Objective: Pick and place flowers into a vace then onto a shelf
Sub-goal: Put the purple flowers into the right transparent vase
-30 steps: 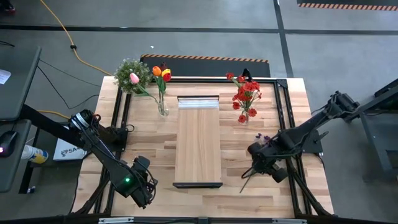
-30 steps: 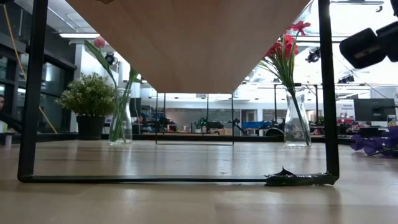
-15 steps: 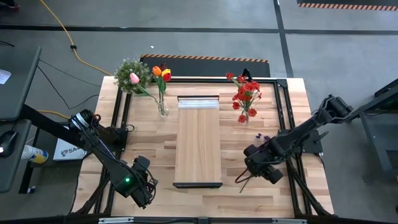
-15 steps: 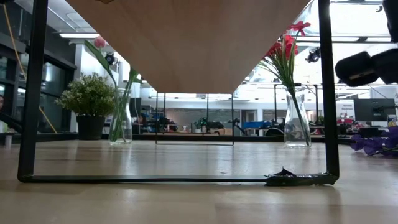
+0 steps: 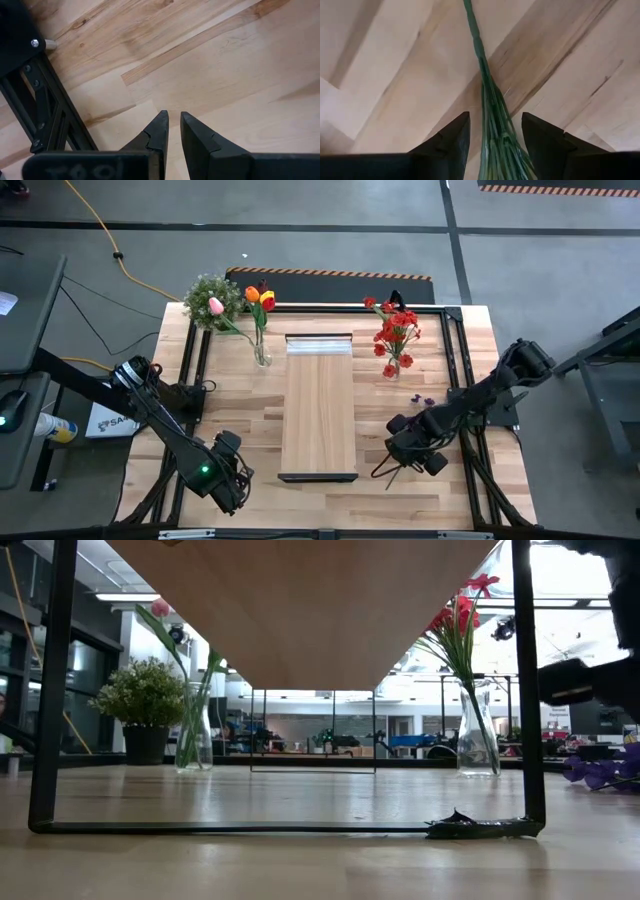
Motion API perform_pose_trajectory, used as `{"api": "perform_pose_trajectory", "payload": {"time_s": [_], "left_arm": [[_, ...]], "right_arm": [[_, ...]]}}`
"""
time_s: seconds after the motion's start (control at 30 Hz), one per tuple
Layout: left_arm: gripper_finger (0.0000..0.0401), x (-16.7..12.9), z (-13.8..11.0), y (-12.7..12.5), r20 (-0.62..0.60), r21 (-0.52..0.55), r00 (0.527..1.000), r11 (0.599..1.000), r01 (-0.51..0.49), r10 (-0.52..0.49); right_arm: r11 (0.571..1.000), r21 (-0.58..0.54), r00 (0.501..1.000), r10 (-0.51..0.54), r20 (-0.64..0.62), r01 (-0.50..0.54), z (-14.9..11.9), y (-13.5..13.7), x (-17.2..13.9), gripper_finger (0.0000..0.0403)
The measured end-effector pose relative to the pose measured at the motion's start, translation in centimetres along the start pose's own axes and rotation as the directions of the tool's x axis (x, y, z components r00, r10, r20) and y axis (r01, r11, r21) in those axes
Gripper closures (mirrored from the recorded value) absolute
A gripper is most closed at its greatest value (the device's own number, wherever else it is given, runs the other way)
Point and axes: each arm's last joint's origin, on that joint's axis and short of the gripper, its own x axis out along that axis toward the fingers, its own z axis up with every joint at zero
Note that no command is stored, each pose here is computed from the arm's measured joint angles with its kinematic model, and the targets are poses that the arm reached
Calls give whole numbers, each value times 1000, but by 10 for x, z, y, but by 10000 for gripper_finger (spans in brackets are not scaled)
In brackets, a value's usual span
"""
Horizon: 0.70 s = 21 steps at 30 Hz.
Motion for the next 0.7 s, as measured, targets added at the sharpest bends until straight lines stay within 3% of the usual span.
{"api": "perform_pose_trajectory", "payload": {"time_s": [0.47,0.7], "left_arm": [[316,0,0,0,1,0,1000,1000,0,0],[316,0,0,0,10,1,1000,1000,3,-3]], "right_arm": [[1000,-4,996,16,-85,-16,5,-6,27,238],[1000,8,998,1,-67,0,6,-6,28,286]]}}
